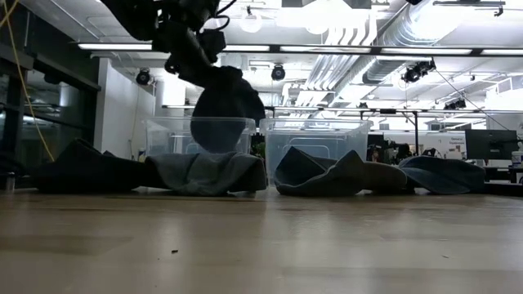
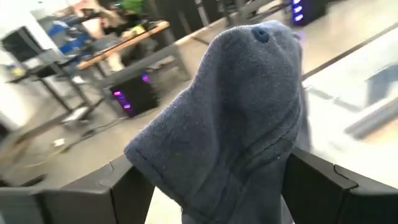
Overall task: Pick and place caps into container
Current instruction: Put the middle blue cap into the left transparent container
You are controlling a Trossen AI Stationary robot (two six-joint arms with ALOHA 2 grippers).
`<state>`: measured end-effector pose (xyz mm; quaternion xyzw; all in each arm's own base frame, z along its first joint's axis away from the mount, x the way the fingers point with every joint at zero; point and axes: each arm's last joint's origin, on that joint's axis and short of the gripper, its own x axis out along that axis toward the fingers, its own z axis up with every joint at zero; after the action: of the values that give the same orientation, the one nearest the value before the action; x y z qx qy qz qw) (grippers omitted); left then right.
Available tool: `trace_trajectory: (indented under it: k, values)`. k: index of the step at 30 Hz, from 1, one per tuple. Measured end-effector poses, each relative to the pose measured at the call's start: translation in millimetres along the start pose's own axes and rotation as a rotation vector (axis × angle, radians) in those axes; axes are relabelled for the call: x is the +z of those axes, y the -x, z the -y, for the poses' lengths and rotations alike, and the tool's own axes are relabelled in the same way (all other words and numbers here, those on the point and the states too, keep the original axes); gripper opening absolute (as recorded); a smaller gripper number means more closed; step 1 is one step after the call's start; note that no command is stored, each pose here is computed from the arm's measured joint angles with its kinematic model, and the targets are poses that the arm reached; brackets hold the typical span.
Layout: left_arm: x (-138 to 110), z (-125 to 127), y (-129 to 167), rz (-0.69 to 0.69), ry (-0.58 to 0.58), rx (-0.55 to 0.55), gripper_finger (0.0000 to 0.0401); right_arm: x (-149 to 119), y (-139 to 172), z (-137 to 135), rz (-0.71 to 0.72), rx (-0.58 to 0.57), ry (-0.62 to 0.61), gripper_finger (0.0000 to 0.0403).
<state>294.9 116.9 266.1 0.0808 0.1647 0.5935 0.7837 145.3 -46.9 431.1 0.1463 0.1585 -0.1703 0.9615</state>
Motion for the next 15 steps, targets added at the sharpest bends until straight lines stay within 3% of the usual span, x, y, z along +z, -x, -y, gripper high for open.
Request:
trace_trajectory:
  k: [8,12,15]
  values:
    - [-4.8,-4.5,0.4,-0.038,-0.049,0.165,0.0294,0.0,-0.1,0.0,-0.001,0.0,-0.001,0.027]
    - [-5.8,-3.8,0.3,-0.041,-0.037,0.148,0.0294,0.0,0.0,0.1,0.0,0.0,-0.002,0.027]
    - [-4.8,-3.4,1.7,-0.042,0.012,0.028,0.0294,0.0,-0.1,0.0,0.0,0.0,-0.002,0.027]
